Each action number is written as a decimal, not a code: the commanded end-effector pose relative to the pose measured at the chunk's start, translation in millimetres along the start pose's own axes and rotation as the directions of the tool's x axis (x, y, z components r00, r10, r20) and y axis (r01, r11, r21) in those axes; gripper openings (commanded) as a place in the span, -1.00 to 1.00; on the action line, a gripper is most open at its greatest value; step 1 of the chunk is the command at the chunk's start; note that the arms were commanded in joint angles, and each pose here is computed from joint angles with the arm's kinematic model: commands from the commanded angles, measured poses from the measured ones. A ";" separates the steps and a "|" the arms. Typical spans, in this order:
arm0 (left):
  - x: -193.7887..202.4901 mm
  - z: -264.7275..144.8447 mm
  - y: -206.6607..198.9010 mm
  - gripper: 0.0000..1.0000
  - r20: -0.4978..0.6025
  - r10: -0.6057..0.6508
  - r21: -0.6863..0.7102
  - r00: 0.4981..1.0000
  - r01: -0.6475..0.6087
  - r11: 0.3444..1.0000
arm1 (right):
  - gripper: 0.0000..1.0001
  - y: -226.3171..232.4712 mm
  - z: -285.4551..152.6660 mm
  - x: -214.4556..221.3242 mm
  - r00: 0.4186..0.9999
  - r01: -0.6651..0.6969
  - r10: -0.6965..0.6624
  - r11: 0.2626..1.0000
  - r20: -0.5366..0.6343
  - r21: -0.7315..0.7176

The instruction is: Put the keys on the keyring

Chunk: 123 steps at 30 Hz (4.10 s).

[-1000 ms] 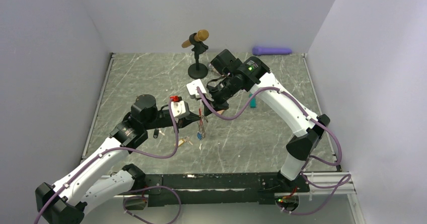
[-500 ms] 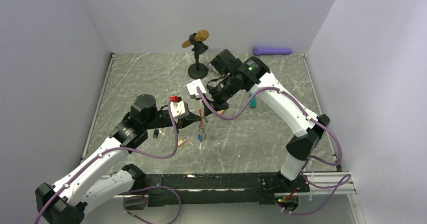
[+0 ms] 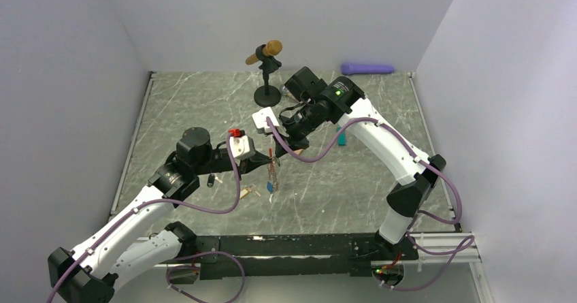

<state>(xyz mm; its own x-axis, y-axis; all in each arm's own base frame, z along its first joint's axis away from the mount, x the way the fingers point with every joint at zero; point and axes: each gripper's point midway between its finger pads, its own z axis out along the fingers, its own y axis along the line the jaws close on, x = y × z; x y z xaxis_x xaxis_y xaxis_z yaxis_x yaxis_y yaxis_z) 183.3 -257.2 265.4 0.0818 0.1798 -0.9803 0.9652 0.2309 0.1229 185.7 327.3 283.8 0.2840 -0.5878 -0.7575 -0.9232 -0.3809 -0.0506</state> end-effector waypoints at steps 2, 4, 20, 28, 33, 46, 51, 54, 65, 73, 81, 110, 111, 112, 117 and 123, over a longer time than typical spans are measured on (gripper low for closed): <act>-35.9 -1.8 4.3 -1.00 0.098 0.056 -0.006 0.994 -0.056 0.998 | -1.00 3.6 0.3 -6.1 0.999 0.011 -0.010 1.000 0.034 -0.025; -35.8 -1.7 4.3 -1.00 0.099 0.055 -0.006 0.994 -0.055 0.998 | -1.00 3.6 0.8 -5.9 0.999 0.010 -0.009 1.000 0.034 -0.027; -32.2 -1.5 5.9 -1.00 0.082 0.053 -0.009 0.995 -0.053 0.999 | -1.00 1.5 -7.4 -8.8 1.000 0.022 -0.022 1.000 0.022 0.010; -31.1 -1.4 6.9 -1.00 0.076 0.055 -0.013 0.996 -0.054 0.998 | -1.00 0.4 -12.7 -7.7 1.000 0.019 -0.020 0.999 0.022 0.026; -31.7 -1.6 6.6 -1.00 0.078 0.056 -0.013 0.995 -0.055 0.998 | -1.00 0.9 -13.4 -7.1 1.000 0.018 -0.019 0.999 0.022 0.028; -31.8 -1.9 6.9 -1.00 0.078 0.058 -0.013 0.995 -0.057 0.998 | -1.00 -1.4 -15.6 -6.1 1.000 0.015 -0.016 0.999 0.015 0.041; -32.3 -1.7 6.6 -1.00 0.080 0.057 -0.012 0.995 -0.056 0.998 | -1.00 -0.9 -15.7 -7.6 1.000 0.018 -0.019 0.999 0.019 0.037; -31.6 -1.4 6.6 -1.00 0.078 0.056 -0.010 0.995 -0.055 0.998 | -1.00 -0.8 -15.8 -7.7 1.000 0.018 -0.019 0.999 0.019 0.038; -30.9 -1.5 7.7 -1.00 0.076 0.054 -0.012 0.996 -0.054 0.998 | -1.00 -0.7 -16.4 -8.3 1.000 0.019 -0.020 0.999 0.019 0.037; -31.1 -1.6 7.2 -1.00 0.077 0.055 -0.011 0.996 -0.054 0.998 | -1.00 -0.7 -17.1 -8.5 1.000 0.021 -0.021 0.999 0.019 0.040; -30.5 -1.7 8.3 -1.00 0.073 0.055 -0.017 0.996 -0.054 0.998 | -1.00 0.8 -17.6 -9.3 1.000 0.022 -0.023 0.999 0.021 0.036; -30.5 -1.9 8.4 -1.00 0.074 0.054 -0.018 0.996 -0.053 0.998 | -1.00 -1.6 -18.1 -8.8 1.000 0.015 -0.015 0.999 0.021 0.045; -30.4 -1.6 8.1 -1.00 0.074 0.054 -0.016 0.996 -0.053 0.998 | -1.00 -1.7 -17.8 -9.0 1.000 0.015 -0.016 0.999 0.022 0.044; -30.5 -1.9 8.6 -1.00 0.075 0.054 -0.018 0.996 -0.053 0.998 | -1.00 -2.0 -17.8 -8.3 1.000 0.013 -0.014 0.999 0.020 0.044; -30.7 -1.1 7.9 -1.00 0.077 0.051 -0.012 0.996 -0.051 0.999 | -1.00 -2.6 -17.6 -8.5 1.000 0.013 -0.014 0.999 0.020 0.046; -31.3 -1.2 7.2 -1.00 0.080 0.051 -0.009 0.995 -0.051 0.999 | -1.00 -2.9 -17.3 -8.7 1.000 0.013 -0.014 0.999 0.020 0.047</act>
<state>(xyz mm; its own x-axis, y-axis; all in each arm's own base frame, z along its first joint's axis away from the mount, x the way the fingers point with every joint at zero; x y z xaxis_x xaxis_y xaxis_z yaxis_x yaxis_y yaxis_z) 186.2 -257.0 269.0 0.0872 0.1677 -0.9820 0.9628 0.2388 0.1263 190.7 324.1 281.3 0.2626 -0.5984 -0.7569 -0.9304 -0.3649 -0.0344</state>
